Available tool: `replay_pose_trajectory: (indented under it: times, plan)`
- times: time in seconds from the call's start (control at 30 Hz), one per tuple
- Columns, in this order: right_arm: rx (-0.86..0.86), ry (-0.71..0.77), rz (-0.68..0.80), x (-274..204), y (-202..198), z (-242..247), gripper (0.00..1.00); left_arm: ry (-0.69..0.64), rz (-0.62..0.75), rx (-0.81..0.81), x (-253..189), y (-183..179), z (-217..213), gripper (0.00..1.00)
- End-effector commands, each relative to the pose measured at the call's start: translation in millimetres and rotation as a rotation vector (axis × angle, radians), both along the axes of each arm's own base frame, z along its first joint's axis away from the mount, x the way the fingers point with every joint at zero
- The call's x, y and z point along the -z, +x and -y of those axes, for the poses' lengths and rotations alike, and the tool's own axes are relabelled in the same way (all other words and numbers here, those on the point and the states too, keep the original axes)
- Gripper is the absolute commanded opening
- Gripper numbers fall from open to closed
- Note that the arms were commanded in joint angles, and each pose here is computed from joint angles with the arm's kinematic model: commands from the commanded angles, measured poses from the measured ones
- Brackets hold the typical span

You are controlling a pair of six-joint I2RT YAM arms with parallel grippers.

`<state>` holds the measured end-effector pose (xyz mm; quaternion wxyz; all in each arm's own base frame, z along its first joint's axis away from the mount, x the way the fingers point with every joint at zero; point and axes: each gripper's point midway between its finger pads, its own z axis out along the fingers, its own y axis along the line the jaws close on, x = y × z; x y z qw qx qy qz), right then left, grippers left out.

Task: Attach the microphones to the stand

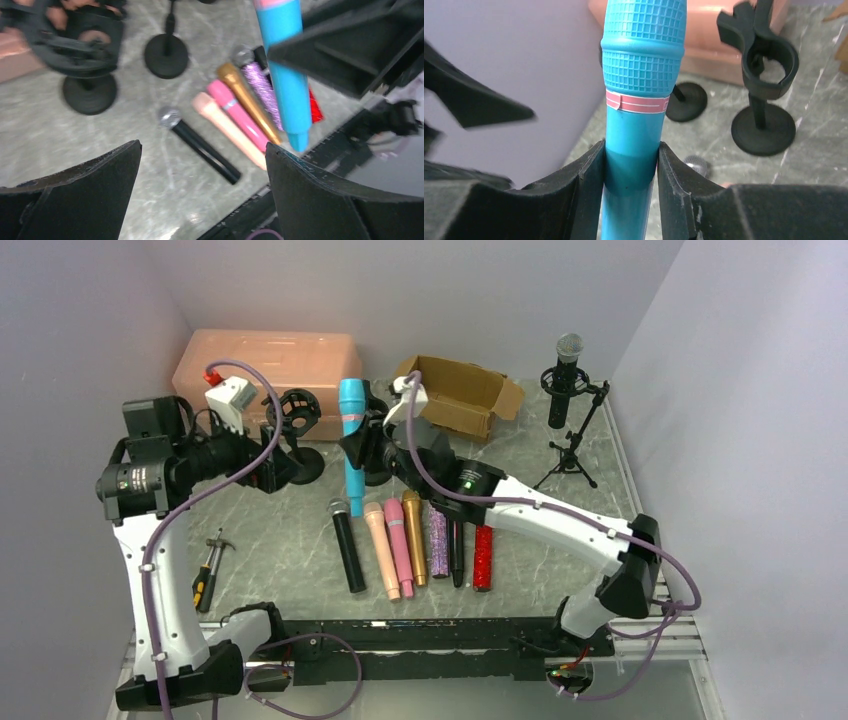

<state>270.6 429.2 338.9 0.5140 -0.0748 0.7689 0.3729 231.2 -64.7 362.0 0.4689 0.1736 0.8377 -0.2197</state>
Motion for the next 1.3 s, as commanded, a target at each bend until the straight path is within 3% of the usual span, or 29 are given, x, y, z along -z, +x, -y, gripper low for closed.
replay_pose_trajectory:
  times: [0.0,0.1,0.27,0.53,0.63,0.73,0.77,0.83,0.87,0.97,1.07,1.27]
  plan:
    - [0.104,0.176,0.116,-47,8,9,0.00,-0.185,-0.019,0.239,3,-25,43,0.99]
    - [0.107,0.215,0.150,-63,3,5,0.00,-0.255,-0.018,0.319,4,-33,61,0.99]
    - [0.085,0.258,0.177,-79,-12,-8,0.00,-0.251,0.018,0.426,7,-39,82,0.99]
    - [0.031,0.321,0.171,-87,-30,-21,0.00,-0.199,0.038,0.406,27,-24,79,0.99]
    - [-0.003,0.314,0.167,-85,-34,-26,0.00,-0.193,0.017,0.397,36,-21,77,0.82]
    - [-0.077,0.296,0.156,-84,-42,-37,0.03,-0.178,0.022,0.370,39,-15,74,0.51]
    - [-0.103,0.287,0.149,-83,-44,-40,0.06,-0.172,0.037,0.364,37,-13,74,0.36]
    - [-0.215,0.276,0.129,-79,-51,-49,0.16,-0.164,0.052,0.357,34,-11,73,0.07]
    - [-0.263,0.272,0.119,-78,-55,-52,0.24,-0.153,0.054,0.356,34,-10,72,0.00]
    - [-0.288,0.239,0.076,-74,-49,-45,0.42,-0.122,0.048,0.363,35,-11,69,0.00]
    - [-0.268,0.261,0.060,-78,-37,-26,0.53,-0.114,0.065,0.376,35,-14,69,0.00]
    - [-0.267,0.234,0.051,-83,-16,-20,0.62,-0.109,0.096,0.391,35,-18,70,0.00]
